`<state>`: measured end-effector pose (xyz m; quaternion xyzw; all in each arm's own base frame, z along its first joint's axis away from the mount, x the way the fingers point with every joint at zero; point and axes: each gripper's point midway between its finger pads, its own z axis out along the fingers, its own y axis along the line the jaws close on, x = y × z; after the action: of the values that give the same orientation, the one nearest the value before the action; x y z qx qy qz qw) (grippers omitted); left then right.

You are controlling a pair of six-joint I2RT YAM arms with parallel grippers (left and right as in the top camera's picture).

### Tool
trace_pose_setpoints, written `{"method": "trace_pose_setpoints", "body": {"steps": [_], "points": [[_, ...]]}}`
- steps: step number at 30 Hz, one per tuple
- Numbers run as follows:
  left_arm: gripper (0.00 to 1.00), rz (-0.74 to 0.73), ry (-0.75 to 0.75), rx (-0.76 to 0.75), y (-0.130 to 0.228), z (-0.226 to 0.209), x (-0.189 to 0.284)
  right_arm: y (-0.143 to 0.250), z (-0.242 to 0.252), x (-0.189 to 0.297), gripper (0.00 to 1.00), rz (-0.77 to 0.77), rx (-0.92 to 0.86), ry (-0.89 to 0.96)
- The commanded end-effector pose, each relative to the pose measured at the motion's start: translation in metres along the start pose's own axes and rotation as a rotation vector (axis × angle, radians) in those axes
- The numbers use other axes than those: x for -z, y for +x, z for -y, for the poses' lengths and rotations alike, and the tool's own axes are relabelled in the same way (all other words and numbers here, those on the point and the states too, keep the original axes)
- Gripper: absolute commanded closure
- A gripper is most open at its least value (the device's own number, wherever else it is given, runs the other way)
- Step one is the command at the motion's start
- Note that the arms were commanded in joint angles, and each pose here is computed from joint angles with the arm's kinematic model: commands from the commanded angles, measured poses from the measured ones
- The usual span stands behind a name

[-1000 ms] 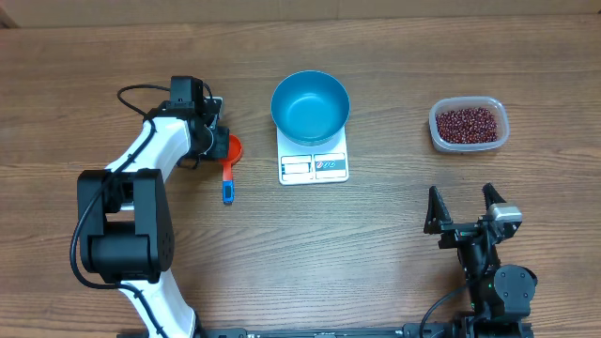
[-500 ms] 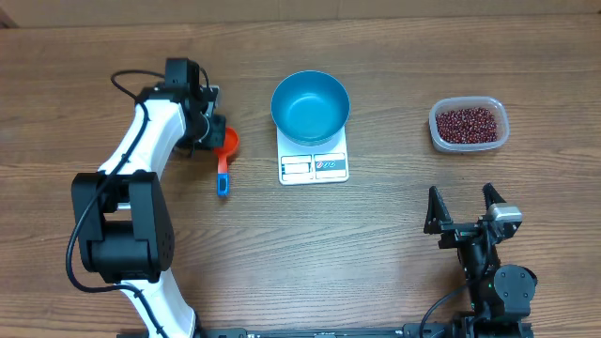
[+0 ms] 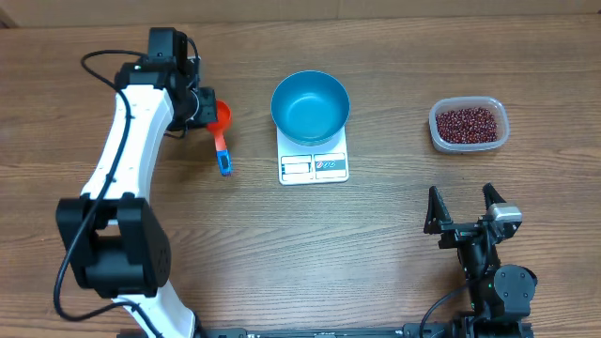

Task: Scoop item into bowl and weigh 150g on scale
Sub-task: 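Lift the red scoop with the left gripper toward the scale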

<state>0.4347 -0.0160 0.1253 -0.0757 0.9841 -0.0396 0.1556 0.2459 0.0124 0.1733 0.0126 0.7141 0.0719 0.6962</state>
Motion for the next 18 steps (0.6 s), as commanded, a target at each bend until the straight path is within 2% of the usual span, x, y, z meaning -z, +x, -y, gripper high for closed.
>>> {"method": "trace_pose_setpoints", "body": {"steps": [1, 9, 18], "points": [[0.96, 0.084, -0.039, 0.147, -0.010, -0.009, 0.038, 0.002, 0.000, 0.000, 0.00, 0.003, -0.001, 0.004], [0.96, 0.131, -0.158, 0.403, 0.003, -0.033, 0.071, 0.002, 0.000, 0.000, 0.00, 0.003, -0.001, 0.004], [0.96, 0.106, -0.169, 0.620, 0.019, -0.035, 0.078, 0.002, 0.000, 0.000, 0.00, 0.003, -0.001, 0.004]]}}
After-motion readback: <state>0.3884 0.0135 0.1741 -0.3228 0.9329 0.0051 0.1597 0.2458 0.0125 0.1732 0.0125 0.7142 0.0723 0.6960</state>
